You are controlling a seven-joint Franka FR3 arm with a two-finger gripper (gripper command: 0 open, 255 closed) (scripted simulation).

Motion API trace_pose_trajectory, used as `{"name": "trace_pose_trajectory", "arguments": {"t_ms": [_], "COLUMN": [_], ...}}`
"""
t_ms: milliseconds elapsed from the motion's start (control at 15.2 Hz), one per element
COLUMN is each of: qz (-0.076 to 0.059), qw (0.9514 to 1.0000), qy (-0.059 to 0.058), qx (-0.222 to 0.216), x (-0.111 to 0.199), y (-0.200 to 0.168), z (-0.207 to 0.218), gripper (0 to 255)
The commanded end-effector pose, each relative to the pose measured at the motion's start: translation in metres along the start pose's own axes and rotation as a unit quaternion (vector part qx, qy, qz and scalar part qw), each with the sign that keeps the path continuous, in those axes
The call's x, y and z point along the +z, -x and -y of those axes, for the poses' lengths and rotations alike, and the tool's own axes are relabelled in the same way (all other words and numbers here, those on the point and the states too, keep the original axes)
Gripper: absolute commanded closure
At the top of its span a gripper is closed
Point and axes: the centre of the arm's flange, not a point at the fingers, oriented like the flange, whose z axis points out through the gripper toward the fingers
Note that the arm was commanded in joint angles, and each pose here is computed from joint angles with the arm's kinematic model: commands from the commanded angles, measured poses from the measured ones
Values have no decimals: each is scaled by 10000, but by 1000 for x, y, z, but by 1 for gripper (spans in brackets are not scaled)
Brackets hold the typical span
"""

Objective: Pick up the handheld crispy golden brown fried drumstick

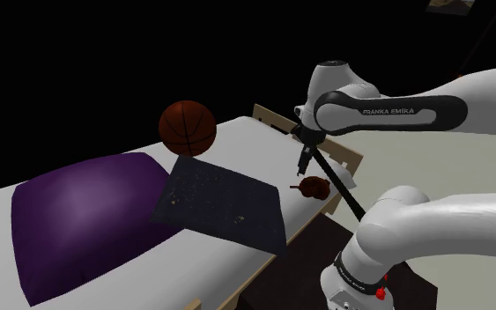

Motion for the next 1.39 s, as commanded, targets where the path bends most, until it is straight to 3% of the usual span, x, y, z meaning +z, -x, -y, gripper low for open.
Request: {"name": "trace_pose_trajectory", "arguments": {"t_ms": [0, 264, 924, 990, 1320], "qz": [126, 377, 390, 390, 390], "qw": [9999, 9988, 9987, 9987, 9987], "qy": [66, 193, 200, 200, 200], "qx": [-89, -245, -253, -253, -253], "x": [23, 65, 107, 108, 107], "y": [4, 17, 16, 16, 17], "z": [-10, -29, -26, -27, -27], "gripper": [0, 0, 0, 255, 255]}}
